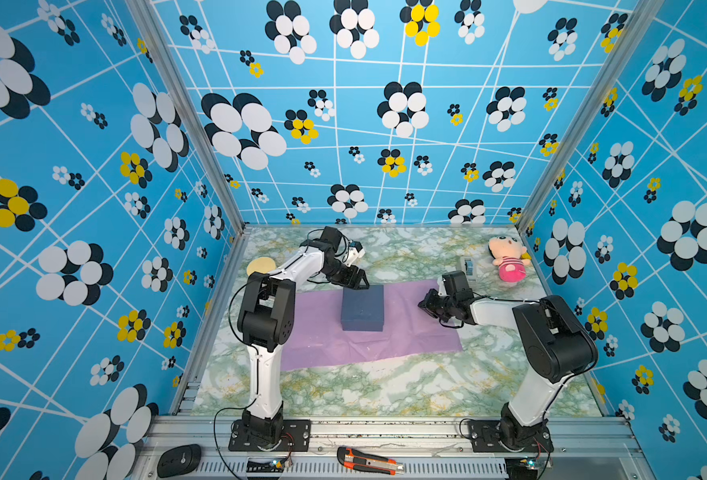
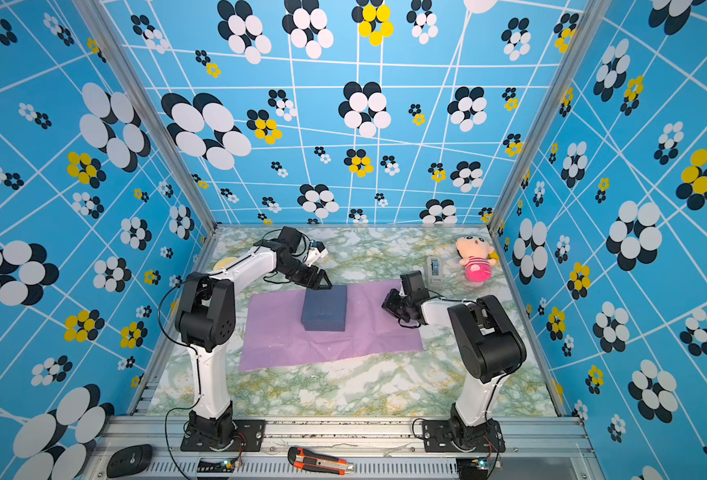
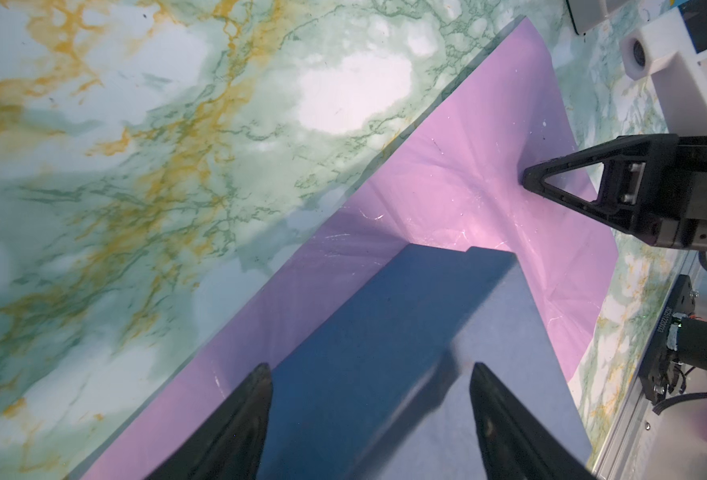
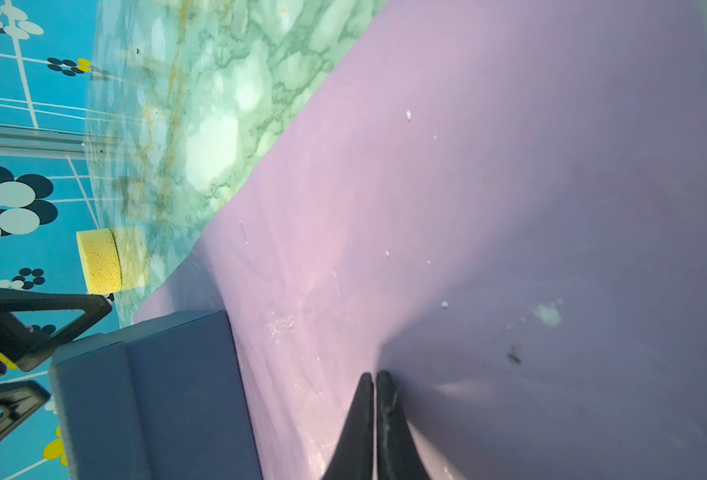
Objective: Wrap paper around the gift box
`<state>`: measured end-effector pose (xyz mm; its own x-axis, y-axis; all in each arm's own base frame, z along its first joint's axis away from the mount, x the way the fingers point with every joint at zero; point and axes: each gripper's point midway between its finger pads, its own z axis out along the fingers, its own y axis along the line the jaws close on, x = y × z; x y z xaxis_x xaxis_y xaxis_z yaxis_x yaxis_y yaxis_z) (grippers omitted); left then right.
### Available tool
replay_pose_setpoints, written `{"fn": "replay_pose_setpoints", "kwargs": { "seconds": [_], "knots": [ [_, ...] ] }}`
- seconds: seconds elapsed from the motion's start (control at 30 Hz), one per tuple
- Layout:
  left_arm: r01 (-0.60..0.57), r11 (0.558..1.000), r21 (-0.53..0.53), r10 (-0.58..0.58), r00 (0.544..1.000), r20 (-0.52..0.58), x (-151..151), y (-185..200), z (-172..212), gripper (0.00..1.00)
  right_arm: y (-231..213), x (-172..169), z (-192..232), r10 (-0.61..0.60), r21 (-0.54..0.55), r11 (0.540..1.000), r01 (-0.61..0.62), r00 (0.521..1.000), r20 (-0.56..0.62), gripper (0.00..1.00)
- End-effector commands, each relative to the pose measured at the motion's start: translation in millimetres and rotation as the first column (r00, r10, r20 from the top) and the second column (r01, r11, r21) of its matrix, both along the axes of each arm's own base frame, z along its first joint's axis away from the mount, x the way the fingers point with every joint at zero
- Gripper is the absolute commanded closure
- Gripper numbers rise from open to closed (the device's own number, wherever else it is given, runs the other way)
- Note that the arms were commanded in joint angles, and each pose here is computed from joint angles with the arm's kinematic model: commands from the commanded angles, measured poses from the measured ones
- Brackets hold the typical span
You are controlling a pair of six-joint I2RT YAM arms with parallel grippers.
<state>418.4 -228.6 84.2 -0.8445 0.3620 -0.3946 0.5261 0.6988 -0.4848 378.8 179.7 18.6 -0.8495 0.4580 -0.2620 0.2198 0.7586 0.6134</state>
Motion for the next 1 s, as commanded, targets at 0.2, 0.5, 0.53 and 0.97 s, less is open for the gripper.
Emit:
{"fn": "replay_pose_setpoints", "kwargs": {
  "seconds": [0.2,0.5,0.53,0.97],
  "knots": [
    [0.041,0.998,-0.047,-0.043,0.998,-0.042,-28.4,-5.3,6.0,0.26,-28.4,-35.6,-40.7,-0.057,-0.124,0.992,0.037,0.985,-0.165,0.92],
    [-0.063,0.998,-0.022,0.062,0.998,-0.017,-28.2,6.1,13.1,0.28,-25.1,-29.0,-23.9,-0.046,-0.109,0.993,0.034,0.993,-0.111,0.84],
    [-0.115,0.993,-0.015,0.115,0.993,-0.006,-23.6,13.2,16.9,0.28,-23.6,-27.2,-16.9,-0.036,-0.110,0.994,0.026,0.995,-0.092,0.79],
    [-0.720,0.688,0.086,0.725,0.688,-0.038,-99.2,129.9,14.8,0.38,26.3,-38.5,45.8,0.195,-0.084,0.979,-0.188,0.977,0.085,0.56]
  ]
}}
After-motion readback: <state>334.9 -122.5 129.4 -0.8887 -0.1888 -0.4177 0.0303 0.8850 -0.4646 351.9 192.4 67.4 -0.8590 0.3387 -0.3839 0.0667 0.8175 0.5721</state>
